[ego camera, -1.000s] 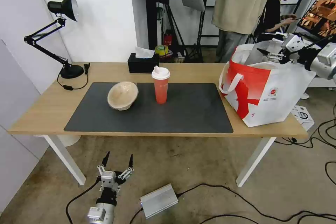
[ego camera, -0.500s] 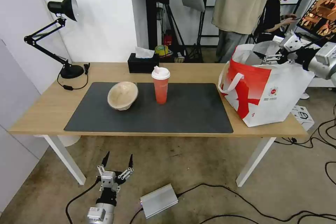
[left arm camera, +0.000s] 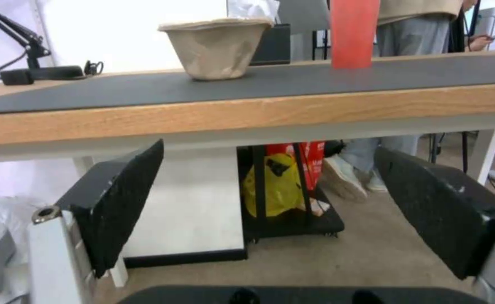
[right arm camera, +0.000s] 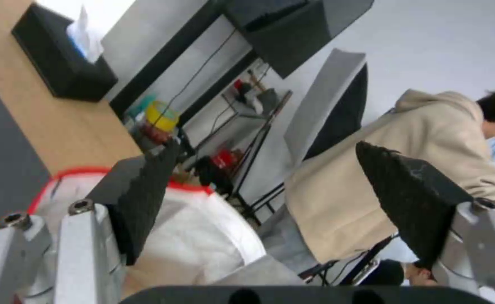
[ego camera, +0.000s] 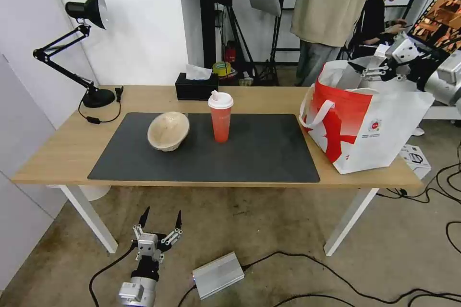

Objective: Pick up the trash from the table and place it into the takeout bag.

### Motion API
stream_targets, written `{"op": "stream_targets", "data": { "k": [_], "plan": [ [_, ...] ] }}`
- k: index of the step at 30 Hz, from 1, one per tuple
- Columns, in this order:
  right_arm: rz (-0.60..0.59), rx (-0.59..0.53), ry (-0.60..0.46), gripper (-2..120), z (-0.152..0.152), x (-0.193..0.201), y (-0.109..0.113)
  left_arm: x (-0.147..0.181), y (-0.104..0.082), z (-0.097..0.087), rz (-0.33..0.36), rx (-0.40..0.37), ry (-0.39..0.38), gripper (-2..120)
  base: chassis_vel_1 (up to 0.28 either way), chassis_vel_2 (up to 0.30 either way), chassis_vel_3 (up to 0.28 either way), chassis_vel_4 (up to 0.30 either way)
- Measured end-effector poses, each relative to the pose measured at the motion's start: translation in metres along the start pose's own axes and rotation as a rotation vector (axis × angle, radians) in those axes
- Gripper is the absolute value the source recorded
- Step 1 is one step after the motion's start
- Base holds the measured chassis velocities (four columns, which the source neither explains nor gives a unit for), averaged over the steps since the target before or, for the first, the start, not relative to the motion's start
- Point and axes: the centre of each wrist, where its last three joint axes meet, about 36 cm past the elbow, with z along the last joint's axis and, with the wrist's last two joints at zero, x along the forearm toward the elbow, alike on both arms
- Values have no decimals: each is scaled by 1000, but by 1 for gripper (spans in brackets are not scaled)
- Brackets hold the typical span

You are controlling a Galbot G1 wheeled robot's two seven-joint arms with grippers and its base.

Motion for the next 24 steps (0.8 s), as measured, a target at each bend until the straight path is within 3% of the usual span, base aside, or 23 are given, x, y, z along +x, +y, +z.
{"op": "stream_targets", "data": {
  "k": [15, 17, 24],
  "plan": [
    [82, -86, -100, 93, -48, 16, 16, 9, 21, -28, -20, -55, -35, 100, 0, 0, 0, 0],
    [104, -124, -119, 99, -59, 22, 22, 13, 29, -41, -26, -78, -53, 100, 0, 0, 0, 0],
    [201, -228, -149, 100, -76, 40, 40, 11, 37, -74, -33, -90, -84, 100, 0, 0, 0, 0]
  ]
}}
